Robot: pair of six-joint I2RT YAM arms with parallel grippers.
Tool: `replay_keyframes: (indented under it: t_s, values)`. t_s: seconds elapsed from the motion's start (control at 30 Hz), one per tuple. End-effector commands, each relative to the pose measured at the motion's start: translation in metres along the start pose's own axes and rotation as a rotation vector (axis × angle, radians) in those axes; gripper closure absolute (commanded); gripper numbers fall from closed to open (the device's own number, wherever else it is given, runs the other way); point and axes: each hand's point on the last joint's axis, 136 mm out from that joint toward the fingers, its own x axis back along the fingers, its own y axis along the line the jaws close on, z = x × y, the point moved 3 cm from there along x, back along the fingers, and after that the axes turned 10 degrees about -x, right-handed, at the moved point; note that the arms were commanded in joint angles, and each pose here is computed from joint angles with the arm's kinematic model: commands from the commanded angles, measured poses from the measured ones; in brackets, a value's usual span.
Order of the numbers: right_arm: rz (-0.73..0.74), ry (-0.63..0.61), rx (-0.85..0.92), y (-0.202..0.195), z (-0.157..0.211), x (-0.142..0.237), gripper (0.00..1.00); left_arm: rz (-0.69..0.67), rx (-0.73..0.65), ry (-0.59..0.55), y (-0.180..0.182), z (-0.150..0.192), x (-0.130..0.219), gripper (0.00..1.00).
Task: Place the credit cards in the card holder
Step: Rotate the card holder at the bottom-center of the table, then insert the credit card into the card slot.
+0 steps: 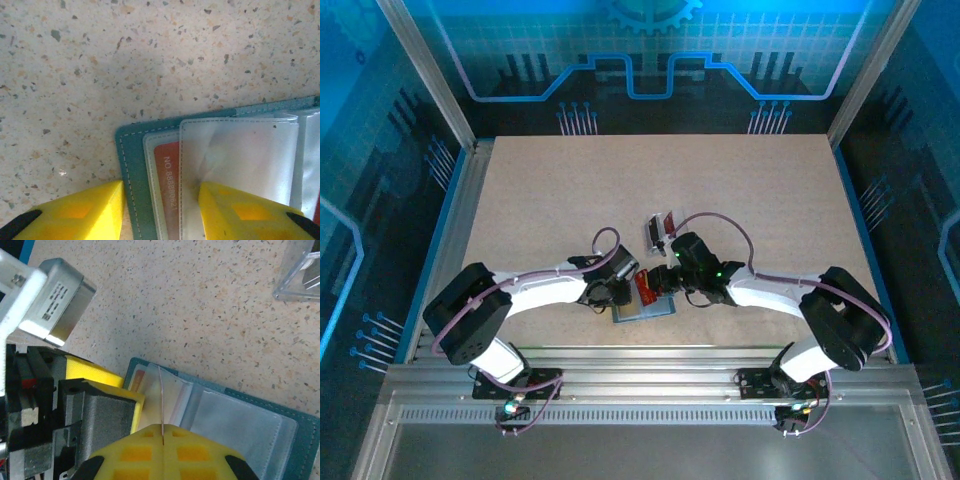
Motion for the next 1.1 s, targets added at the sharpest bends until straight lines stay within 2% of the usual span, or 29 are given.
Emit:
replay_keyframes:
  t_s: [0.0,0.6,0.63,0.73,1.07]
  values:
    - [-0.027,-0.033,-0.027,0.005,-0.011,-0.001,1.0,-0.039,0.0,0.056,0.01,0.022,-0.005,0.57]
    - [-0.006,-0.036,-0.062,-0.005,-0.014,-0.005,1.0,0.019,0.015,0.028,0.005,0.027,0.006,0.61]
    - [-0.006,-0.032,-0.064,-0.005,-0.013,-0.006,1.0,0.023,0.016,0.027,0.004,0.027,0.007,0.61]
    - [-0.008,-0.025,-0.064,-0.006,-0.013,-0.007,1.0,0.038,0.023,0.018,0.003,0.026,0.011,0.51]
    - [-0.013,-0.005,-0.056,-0.005,-0.012,-0.007,1.0,0.054,0.035,-0.015,-0.001,0.017,0.024,0.47]
